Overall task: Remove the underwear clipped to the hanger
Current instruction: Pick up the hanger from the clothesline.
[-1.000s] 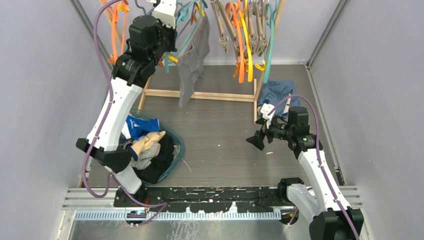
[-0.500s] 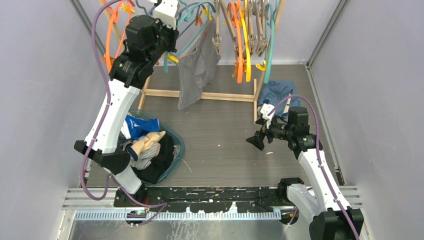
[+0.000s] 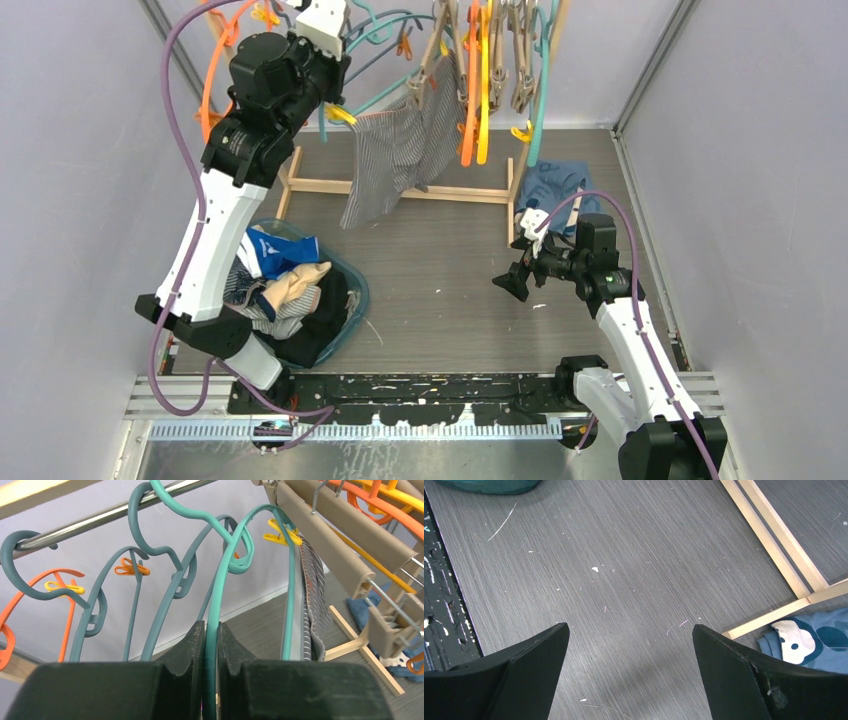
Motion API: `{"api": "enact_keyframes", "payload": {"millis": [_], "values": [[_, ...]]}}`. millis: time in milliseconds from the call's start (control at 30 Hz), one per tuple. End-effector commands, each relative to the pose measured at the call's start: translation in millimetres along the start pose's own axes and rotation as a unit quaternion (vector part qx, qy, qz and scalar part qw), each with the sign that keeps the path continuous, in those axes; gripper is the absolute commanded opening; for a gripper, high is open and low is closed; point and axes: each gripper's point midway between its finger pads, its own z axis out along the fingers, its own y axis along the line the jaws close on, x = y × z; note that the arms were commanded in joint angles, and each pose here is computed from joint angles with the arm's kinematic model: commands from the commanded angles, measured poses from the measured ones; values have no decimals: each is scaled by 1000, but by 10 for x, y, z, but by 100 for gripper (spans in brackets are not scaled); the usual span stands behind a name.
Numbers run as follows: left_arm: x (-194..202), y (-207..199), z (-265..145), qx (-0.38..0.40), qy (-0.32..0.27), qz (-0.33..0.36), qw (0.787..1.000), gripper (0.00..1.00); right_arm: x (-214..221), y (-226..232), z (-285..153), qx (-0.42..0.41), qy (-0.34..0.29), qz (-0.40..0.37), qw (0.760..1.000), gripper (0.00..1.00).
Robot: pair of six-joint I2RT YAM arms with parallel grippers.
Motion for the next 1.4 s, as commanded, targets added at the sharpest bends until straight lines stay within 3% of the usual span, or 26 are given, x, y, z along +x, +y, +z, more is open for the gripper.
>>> {"api": "enact_keyframes", "payload": {"millis": [0, 167, 233, 333, 800, 1133, 1367], "values": [[-477, 143, -217, -18, -86, 1, 996, 0, -49, 3, -16, -1, -10, -14, 1000, 100], [-161, 73, -141, -12, -53, 5, 999, 2, -51, 5, -21, 0, -10, -16, 1000, 100], [-59, 45, -112, -9, -41, 7, 999, 16, -48, 7, -19, -1, -10, -16, 1000, 100], [24, 15, -80, -3, -29, 5, 1000, 25, -43, 10, -17, -1, -10, -17, 1000, 100], [231, -8, 265, 13, 27, -20, 999, 52, -32, 11, -17, -1, -9, -19, 1000, 100], [179, -14, 231, 15, 17, -30, 999, 57, -23, 21, -18, -3, -9, -21, 1000, 100], [138, 194, 138, -34, 11, -2, 999, 42, -18, 27, -13, -7, -7, -19, 1000, 100]]}}
